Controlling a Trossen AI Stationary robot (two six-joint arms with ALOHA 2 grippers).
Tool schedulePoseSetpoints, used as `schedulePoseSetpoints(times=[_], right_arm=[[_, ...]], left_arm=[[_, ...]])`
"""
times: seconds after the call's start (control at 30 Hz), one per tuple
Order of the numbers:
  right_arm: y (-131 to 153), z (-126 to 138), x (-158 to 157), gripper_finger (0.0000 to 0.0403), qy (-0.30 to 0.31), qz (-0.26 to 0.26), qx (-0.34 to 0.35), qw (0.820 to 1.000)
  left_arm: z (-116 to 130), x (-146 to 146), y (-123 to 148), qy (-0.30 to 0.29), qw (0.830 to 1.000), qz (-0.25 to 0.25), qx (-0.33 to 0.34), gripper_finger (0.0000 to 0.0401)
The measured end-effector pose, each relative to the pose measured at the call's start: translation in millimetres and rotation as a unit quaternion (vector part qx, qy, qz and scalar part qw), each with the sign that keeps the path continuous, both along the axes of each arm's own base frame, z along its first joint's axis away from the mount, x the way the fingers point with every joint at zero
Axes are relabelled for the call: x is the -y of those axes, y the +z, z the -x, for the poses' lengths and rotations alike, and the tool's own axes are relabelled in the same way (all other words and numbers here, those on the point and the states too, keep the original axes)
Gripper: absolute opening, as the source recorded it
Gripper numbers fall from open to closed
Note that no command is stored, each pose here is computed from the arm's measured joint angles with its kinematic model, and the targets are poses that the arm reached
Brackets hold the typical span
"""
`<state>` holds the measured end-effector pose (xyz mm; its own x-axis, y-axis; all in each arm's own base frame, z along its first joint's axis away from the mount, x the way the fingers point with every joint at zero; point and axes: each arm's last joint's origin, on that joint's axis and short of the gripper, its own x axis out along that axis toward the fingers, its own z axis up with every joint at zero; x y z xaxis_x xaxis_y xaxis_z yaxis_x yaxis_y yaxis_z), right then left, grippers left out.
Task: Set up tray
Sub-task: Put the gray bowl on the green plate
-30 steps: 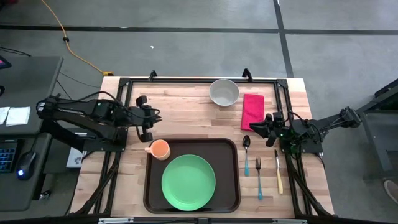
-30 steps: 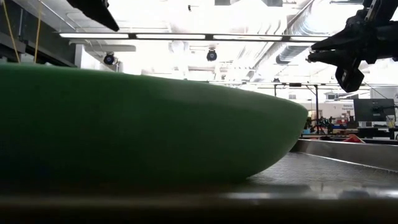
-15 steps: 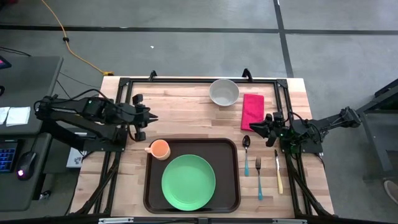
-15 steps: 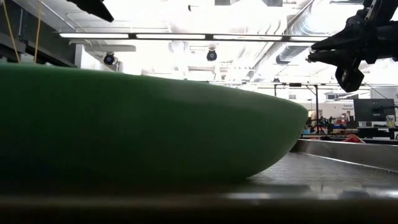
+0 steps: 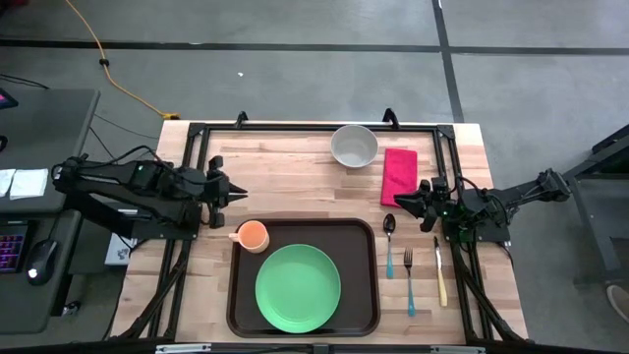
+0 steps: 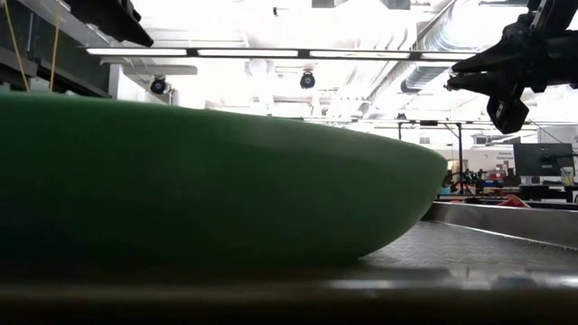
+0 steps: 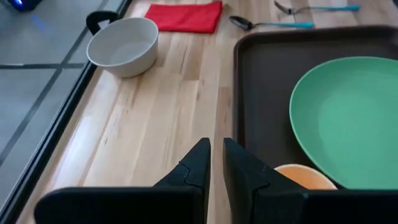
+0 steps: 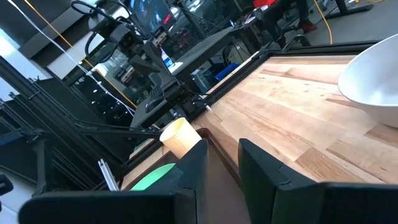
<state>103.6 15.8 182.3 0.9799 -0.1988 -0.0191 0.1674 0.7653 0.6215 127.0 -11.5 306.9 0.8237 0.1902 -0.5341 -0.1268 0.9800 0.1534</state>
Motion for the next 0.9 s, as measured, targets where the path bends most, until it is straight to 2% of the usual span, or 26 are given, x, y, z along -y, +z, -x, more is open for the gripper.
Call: schedulePoseSetpoints(times=[0.4, 0.9], right_arm=[[1, 0, 0, 0.0067, 0.0, -0.003, 0.004, 1.0], [1, 0, 0, 0.0067, 0.0, -0.015, 0.006, 1.0]], left_arm=[[14, -2, -22, -0.002, 0.999, 0.008, 0.048, 0.0074], [22, -4, -22, -0.003, 0.999, 0.007, 0.049, 0.0074]])
